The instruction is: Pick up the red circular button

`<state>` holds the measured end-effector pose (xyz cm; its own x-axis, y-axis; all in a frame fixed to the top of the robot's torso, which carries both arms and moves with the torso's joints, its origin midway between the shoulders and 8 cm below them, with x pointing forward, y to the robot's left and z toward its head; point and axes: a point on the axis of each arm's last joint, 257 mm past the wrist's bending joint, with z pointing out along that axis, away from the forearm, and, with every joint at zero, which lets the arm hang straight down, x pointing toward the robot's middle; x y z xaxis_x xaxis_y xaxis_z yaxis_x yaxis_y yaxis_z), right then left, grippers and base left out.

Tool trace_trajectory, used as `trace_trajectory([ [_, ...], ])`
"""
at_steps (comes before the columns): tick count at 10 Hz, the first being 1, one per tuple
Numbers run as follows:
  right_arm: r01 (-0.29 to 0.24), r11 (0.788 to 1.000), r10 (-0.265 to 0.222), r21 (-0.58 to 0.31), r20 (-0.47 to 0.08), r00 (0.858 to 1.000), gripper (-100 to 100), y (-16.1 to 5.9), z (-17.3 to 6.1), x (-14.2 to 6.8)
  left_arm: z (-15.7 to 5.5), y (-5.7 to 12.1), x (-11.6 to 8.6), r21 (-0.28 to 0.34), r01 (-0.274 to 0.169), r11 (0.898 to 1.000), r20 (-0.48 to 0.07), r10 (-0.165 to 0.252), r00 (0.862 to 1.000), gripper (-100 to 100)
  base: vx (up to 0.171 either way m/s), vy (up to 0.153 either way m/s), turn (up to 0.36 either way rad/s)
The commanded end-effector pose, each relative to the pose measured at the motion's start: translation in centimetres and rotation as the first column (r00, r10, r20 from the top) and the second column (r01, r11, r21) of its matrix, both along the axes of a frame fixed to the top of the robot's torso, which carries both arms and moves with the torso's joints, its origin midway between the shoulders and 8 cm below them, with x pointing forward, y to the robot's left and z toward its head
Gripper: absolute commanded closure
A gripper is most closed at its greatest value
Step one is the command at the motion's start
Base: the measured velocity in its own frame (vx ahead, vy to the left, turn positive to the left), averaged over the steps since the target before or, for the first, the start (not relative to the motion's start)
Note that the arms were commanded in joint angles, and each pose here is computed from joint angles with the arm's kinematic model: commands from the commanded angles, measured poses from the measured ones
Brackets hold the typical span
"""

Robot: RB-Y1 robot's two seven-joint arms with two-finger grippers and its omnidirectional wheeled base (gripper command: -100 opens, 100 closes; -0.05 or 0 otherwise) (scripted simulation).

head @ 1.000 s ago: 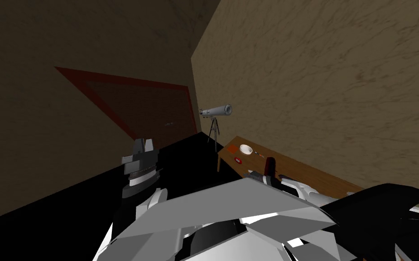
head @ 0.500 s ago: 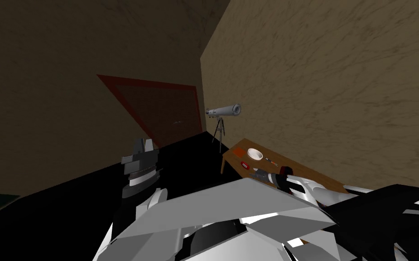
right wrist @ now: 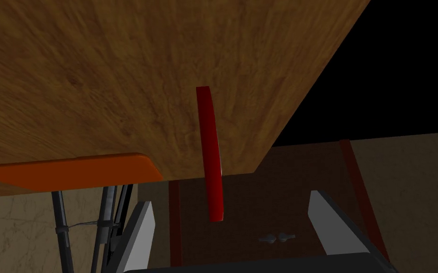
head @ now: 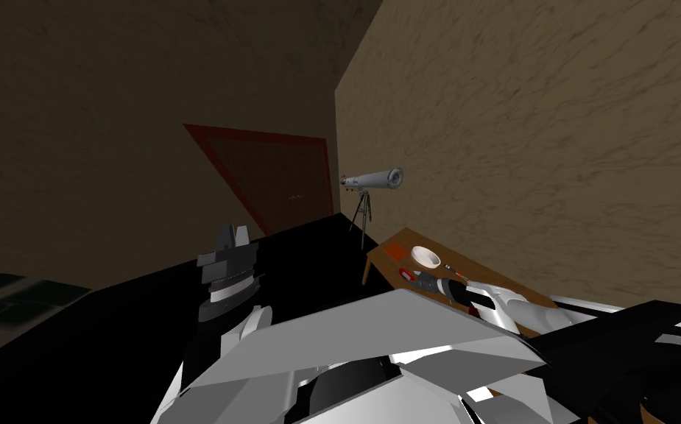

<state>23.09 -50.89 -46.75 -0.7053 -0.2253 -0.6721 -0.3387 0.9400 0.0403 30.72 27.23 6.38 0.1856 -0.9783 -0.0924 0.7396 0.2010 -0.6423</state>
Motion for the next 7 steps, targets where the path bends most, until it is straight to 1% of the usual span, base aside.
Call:
trace_trajectory([
  [1,0.007,1.0,-0.007,-0.002,0.004,1.0,-100,0.42,-0.69,0.25,0.0,0.0,0.0,0.0,0.0,1.0,0.0,0.0,1.0,0,-0.003,-0.027,0.06],
  [2,0.012,1.0,-0.012,-0.001,0.007,1.0,-100,0.81,-1.14,0.51,0.0,0.0,0.0,0.0,0.0,1.0,0.0,0.0,1.0,0,-0.007,-0.032,0.055],
  [3,0.009,1.0,-0.009,0.0,0.006,1.0,-100,0.63,-0.8,0.44,0.0,0.0,0.0,0.0,0.0,1.0,0.0,0.0,1.0,0,-0.004,-0.015,0.014],
  [4,0.009,1.0,-0.009,-0.001,0.006,1.0,100,0.65,-0.84,0.47,0.0,0.0,0.0,0.0,0.0,1.0,0.0,0.0,1.0,0,0.0,0.0,0.0],
  [7,0.009,1.0,-0.009,-0.003,0.006,1.0,100,0.58,-0.82,0.49,0.0,0.0,0.0,0.0,0.0,1.0,0.0,0.0,1.0,0,0.0,0.0,0.0],
])
